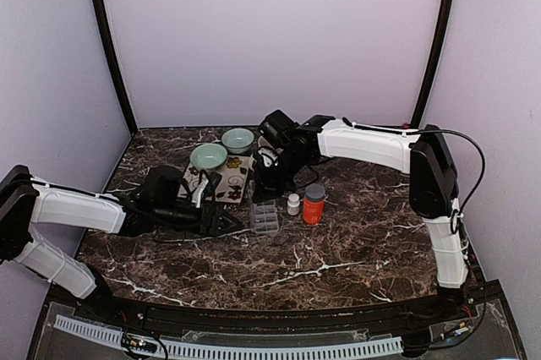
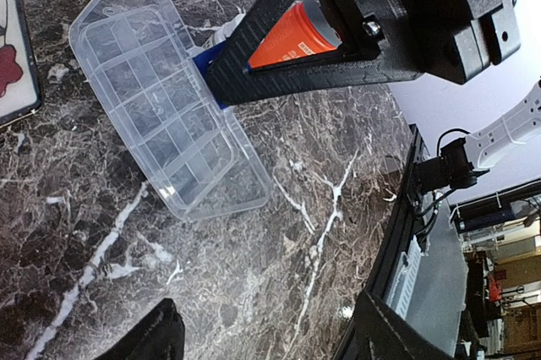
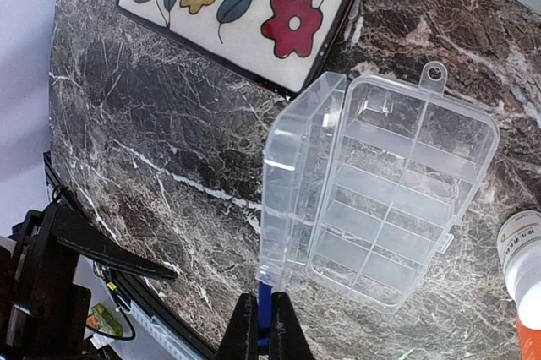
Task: Sort the pills into containers
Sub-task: Pass from the right arm to the left
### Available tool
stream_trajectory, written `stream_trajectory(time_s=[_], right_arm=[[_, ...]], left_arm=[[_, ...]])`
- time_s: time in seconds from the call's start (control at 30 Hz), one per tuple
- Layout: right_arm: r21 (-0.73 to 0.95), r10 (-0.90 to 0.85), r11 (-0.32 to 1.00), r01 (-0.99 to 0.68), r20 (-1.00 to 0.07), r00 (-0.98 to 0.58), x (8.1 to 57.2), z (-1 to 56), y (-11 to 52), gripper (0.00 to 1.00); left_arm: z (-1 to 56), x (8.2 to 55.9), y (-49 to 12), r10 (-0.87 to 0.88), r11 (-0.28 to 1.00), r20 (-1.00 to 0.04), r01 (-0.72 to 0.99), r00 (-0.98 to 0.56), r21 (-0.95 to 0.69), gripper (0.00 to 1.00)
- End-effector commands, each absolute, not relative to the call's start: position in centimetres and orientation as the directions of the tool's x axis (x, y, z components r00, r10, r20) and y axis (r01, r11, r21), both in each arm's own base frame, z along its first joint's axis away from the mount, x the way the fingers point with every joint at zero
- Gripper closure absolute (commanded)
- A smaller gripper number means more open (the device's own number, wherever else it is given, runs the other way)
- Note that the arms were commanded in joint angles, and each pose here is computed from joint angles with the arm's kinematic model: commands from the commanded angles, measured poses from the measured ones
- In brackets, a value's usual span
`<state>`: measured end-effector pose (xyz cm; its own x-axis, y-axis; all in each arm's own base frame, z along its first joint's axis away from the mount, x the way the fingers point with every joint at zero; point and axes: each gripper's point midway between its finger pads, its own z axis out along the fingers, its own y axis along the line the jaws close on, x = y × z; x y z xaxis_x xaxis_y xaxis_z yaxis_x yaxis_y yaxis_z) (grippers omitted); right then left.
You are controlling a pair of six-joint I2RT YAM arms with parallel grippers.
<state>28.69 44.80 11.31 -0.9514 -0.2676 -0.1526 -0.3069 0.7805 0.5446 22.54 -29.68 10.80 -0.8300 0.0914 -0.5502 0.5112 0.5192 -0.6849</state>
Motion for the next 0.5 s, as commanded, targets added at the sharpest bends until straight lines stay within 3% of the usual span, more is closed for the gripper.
stream_trajectory(time_s=[0.0,0.47], right_arm=[[0.55,-0.279,0.775,-0.312,-0.146,-0.949,28.6,11.8,45.6,1.0],[0.565,-0.243,0.783,-0.258,-0.104,-0.964,28.7,11.9,46.2,1.0]], left_arm=[[11.2,23.4,-29.2,0.092,0.587,-0.63,0.553,-0.771,-0.591,0.27],[9.9,23.9,-31.6,0.167,0.669,-0.686,0.593,-0.708,-0.449,0.24]])
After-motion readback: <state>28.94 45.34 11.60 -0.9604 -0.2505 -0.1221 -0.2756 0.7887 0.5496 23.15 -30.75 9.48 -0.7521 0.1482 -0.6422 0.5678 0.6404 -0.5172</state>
